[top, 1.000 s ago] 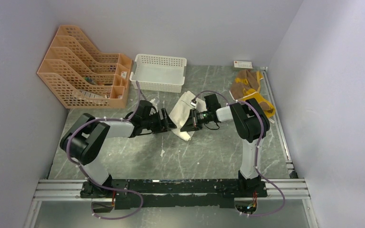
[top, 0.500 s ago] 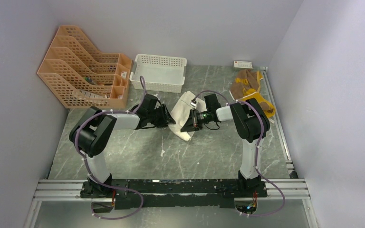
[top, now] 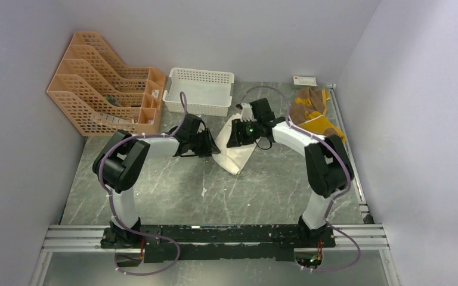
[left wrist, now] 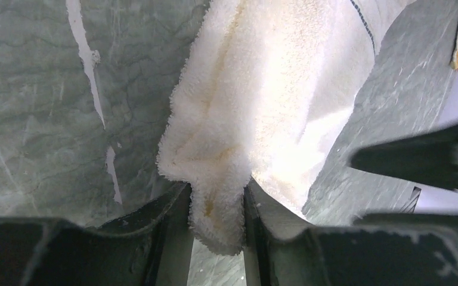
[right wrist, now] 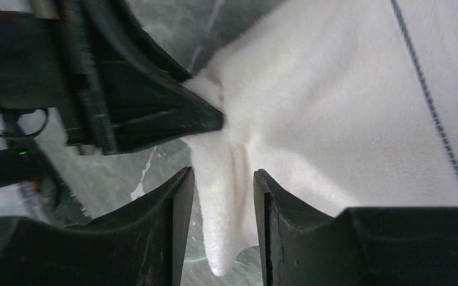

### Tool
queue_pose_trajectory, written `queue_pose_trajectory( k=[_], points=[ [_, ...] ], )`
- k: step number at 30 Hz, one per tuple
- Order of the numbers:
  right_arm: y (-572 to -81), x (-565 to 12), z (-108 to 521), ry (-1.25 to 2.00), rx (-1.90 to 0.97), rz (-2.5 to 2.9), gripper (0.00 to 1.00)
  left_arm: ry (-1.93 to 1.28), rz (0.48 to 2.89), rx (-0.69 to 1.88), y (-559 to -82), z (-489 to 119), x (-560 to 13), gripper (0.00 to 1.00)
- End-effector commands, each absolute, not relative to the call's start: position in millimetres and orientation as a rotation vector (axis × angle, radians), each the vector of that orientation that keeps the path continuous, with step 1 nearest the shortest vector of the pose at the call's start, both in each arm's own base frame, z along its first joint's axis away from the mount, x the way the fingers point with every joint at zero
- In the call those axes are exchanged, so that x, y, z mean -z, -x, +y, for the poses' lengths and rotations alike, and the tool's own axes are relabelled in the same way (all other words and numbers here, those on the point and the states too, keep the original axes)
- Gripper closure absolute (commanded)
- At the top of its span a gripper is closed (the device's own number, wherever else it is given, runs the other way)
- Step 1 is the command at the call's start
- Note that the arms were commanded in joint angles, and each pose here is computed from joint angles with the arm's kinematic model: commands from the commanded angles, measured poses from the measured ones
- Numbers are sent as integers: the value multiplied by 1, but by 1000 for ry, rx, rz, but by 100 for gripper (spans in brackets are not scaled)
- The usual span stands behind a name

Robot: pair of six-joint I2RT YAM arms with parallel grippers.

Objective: Roll the towels
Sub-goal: Roll the towel at the center of the board.

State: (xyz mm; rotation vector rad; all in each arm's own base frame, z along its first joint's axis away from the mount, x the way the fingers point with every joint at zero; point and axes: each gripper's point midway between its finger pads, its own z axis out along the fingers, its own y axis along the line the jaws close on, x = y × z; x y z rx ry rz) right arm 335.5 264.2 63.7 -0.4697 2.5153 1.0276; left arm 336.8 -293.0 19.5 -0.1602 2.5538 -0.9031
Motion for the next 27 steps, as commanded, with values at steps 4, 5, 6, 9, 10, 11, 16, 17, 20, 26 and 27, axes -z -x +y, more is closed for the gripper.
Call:
queue_pose_trajectory(
  k=[4, 5, 6, 9, 10, 11, 16, 17, 20, 26, 27],
  points=[
    [-334, -106, 259, 769, -390, 2297, 54, 146, 2665, 720, -330, -271, 14, 58],
    [-329, -109, 262, 813, -336, 2264, 53, 144, 2671, 719, -330, -270, 15, 58],
    [-322, -108, 263, 853, -287, 2242, 51, 142, 2677, 719, -330, -270, 15, 58],
    [-302, -102, 265, 929, -227, 2218, 49, 140, 2693, 735, -329, -271, 18, 57],
    [-297, -99, 265, 939, -219, 2213, 49, 144, 2697, 743, -329, -270, 19, 57],
    [-293, -98, 264, 942, -208, 2205, 49, 146, 2703, 753, -328, -271, 20, 57],
    [-279, -95, 269, 979, -121, 2144, 48, 156, 2720, 783, -326, -270, 23, 57],
    [-278, -95, 271, 989, -94, 2131, 48, 157, 2724, 785, -326, -270, 24, 57],
    [-275, -92, 281, 1023, -60, 2108, 48, 150, 2741, 794, -325, -270, 26, 57],
    [-271, -71, 288, 1073, 12, 2112, 49, 152, 2755, 801, -323, -269, 29, 57],
    [-272, -65, 286, 1079, 34, 2121, 49, 151, 2756, 804, -323, -269, 29, 57]
  ],
)
